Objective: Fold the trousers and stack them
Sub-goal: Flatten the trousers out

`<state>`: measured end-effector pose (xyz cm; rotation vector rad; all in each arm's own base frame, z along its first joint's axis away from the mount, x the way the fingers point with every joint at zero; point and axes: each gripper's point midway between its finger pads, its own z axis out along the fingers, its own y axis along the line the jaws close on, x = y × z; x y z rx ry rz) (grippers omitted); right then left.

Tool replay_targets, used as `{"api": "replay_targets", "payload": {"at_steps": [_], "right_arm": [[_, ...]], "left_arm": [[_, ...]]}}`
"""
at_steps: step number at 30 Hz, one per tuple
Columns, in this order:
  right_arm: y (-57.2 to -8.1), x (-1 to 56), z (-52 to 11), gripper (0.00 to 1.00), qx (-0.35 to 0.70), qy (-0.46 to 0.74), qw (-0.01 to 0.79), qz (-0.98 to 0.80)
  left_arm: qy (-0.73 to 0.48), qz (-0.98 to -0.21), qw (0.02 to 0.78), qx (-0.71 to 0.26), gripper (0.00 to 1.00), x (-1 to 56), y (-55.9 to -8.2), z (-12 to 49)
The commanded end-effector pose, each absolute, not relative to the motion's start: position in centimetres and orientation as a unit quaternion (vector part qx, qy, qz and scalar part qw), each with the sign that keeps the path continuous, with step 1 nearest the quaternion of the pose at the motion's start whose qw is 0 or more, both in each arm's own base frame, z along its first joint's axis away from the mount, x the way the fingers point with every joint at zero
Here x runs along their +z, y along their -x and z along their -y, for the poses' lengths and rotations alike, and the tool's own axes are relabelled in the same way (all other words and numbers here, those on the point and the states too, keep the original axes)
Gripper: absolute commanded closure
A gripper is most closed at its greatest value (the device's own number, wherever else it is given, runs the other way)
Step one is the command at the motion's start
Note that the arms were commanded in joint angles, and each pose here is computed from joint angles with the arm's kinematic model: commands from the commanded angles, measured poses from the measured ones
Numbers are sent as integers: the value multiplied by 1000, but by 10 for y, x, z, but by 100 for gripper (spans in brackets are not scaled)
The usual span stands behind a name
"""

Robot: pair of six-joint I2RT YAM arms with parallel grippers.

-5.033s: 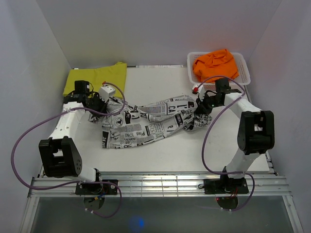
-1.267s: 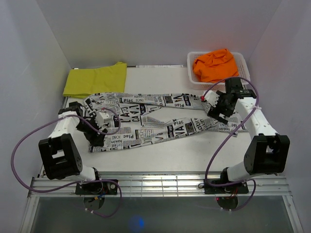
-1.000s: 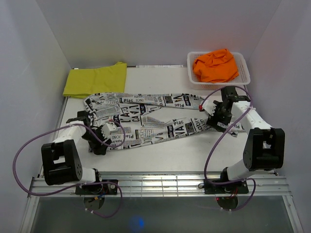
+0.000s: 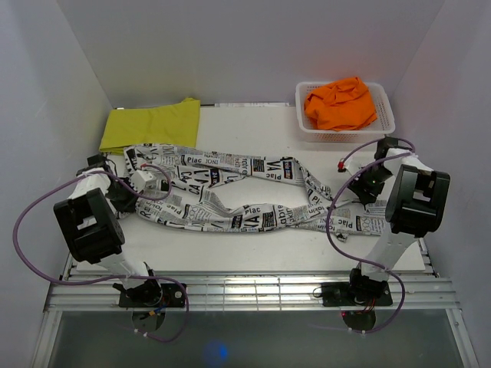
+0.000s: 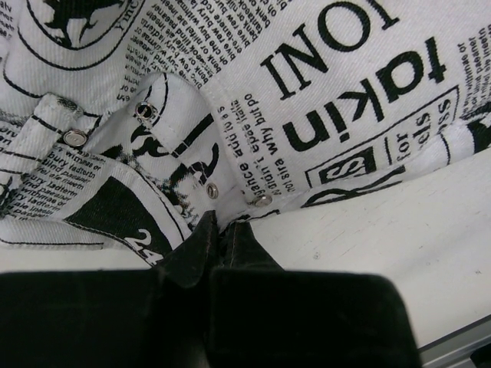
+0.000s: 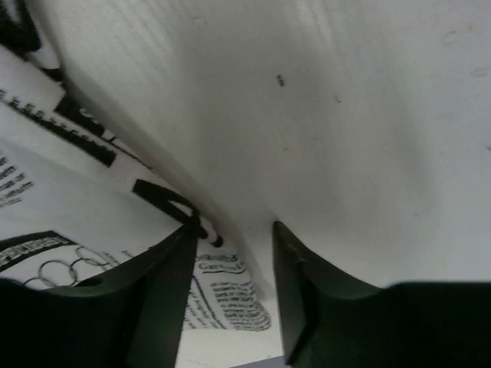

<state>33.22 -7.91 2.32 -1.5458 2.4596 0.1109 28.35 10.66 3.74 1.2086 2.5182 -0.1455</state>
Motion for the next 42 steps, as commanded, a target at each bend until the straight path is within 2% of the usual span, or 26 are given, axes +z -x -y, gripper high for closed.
{"api": "replay_targets", "payload": {"at_steps": [1,2,3,4,10,14,19,20,23,24,25,26,27,28,30,31,33,34,37,38,42], "right_arm": [[-340,17,81,55,48,562,113,-818],[-338,16,80,65,51,562,110,-818],[-335,18,80,86,55,562,106,-818],[-336,23,80,92,54,557,110,-821],[-345,119,83,92,33,558,178,-810],[-303,172,81,92,8,591,194,-783],[-226,160,66,92,-9,659,163,-734],[-200,147,58,92,-3,680,154,-717],[-168,133,49,92,-15,719,147,-679],[-150,111,48,91,2,729,121,-674],[-143,104,50,85,-4,737,109,-667],[-140,102,53,69,-29,742,108,-661],[-146,93,60,60,-55,745,103,-656],[-153,94,65,42,-77,742,108,-657],[-171,99,70,26,-96,726,125,-669],[-185,108,73,22,-87,716,129,-681],[-203,118,74,22,-63,683,140,-714],[-219,143,78,22,-64,649,155,-742],[-237,145,69,27,46,572,152,-805],[-260,153,64,30,75,550,172,-814],[-286,143,42,36,137,481,178,-847]], "left_arm": [[-426,-883,194,-39,100,43,-294,-108],[-425,-883,196,-40,100,43,-295,-108],[-422,-883,200,-42,100,45,-297,-107],[-419,-884,204,-42,100,48,-299,-107],[-384,-889,242,-61,100,72,-319,-101],[-361,-885,285,-69,100,99,-332,-103],[-353,-884,302,-59,100,111,-323,-116],[-357,-883,297,-59,100,105,-318,-117],[-352,-889,287,-61,100,92,-304,-126],[-346,-892,285,-61,100,88,-300,-131],[-345,-894,279,-58,100,84,-297,-133],[-350,-894,273,-58,100,76,-292,-134],[-350,-896,268,-55,100,71,-288,-137],[-352,-898,261,-45,100,67,-287,-140],[-357,-898,254,-44,100,58,-280,-140],[-359,-898,252,-39,100,56,-280,-141],[-359,-899,249,-40,100,54,-278,-141],[-358,-900,247,-42,100,51,-276,-140],[-359,-900,244,-44,100,47,-275,-139],[-358,-900,245,-45,100,47,-275,-139],[-355,-900,248,-53,100,45,-275,-136]]}}
